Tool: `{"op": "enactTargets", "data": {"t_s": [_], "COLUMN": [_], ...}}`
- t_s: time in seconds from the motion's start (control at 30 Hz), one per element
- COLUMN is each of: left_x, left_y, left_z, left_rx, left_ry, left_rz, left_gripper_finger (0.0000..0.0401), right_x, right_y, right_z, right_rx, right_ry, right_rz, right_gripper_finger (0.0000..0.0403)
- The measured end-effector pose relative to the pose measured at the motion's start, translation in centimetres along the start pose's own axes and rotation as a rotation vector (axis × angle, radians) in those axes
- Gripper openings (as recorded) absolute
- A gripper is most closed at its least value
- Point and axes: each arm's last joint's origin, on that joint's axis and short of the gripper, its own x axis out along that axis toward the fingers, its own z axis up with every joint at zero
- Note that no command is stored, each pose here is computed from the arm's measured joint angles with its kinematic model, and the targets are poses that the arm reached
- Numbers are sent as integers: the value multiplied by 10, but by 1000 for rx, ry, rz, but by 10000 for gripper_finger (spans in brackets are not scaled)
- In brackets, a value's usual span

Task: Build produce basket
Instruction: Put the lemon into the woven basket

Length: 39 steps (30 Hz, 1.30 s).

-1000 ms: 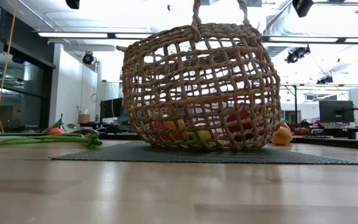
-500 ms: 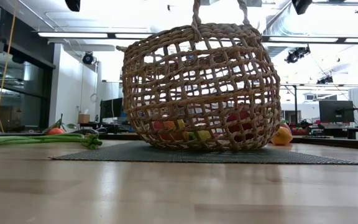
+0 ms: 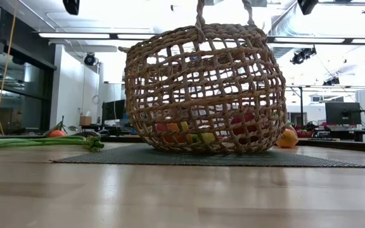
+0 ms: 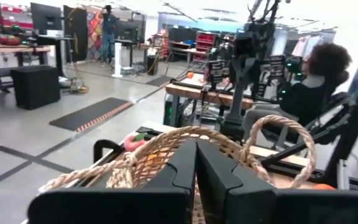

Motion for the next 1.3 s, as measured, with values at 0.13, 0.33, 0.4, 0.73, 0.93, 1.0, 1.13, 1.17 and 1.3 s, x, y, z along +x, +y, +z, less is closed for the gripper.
{"op": "enactTargets", "data": {"t_s": [0.13, 0.33, 0.4, 0.73, 0.93, 1.0, 1.13, 1.17, 1.3], "left_x": [0, 0, 0, 0, 0, 0, 0, 0, 0], "left_y": [-1, 0, 0, 0, 0, 0, 0, 0, 0], "left_z": [0, 0, 1, 1, 1, 1, 1, 1, 1], "left_rx": [-3, -12, -17, -77, -75, -75, -74, -74, -74], "left_ry": [4, -4, -9, -9, -9, -8, -7, -7, -7], "left_rz": [-25, -3, -2, -1, -1, -1, 0, 0, -1], "left_gripper_finger": [0, 0, 0, 0, 0, 0, 0, 0, 0], "right_x": [0, 4, 6, 15, 14, 10, 5, 5, 13], "right_y": [-1, -5, -7, -14, -21, -26, -43, -48, -74], "right_z": [0, -6, -10, -17, -6, 5, 22, 24, 19], "right_rx": [0, 111, 148, 258, 278, 339, 440, 449, 511], "right_ry": [-8, 29, 69, 113, 62, 15, 49, 83, 217], "right_rz": [-29, -151, -180, -278, -405, -559, -840, -895, -1081], "right_gripper_finger": [1, 69, 117, 369, 392, 390, 390, 390, 390]}}
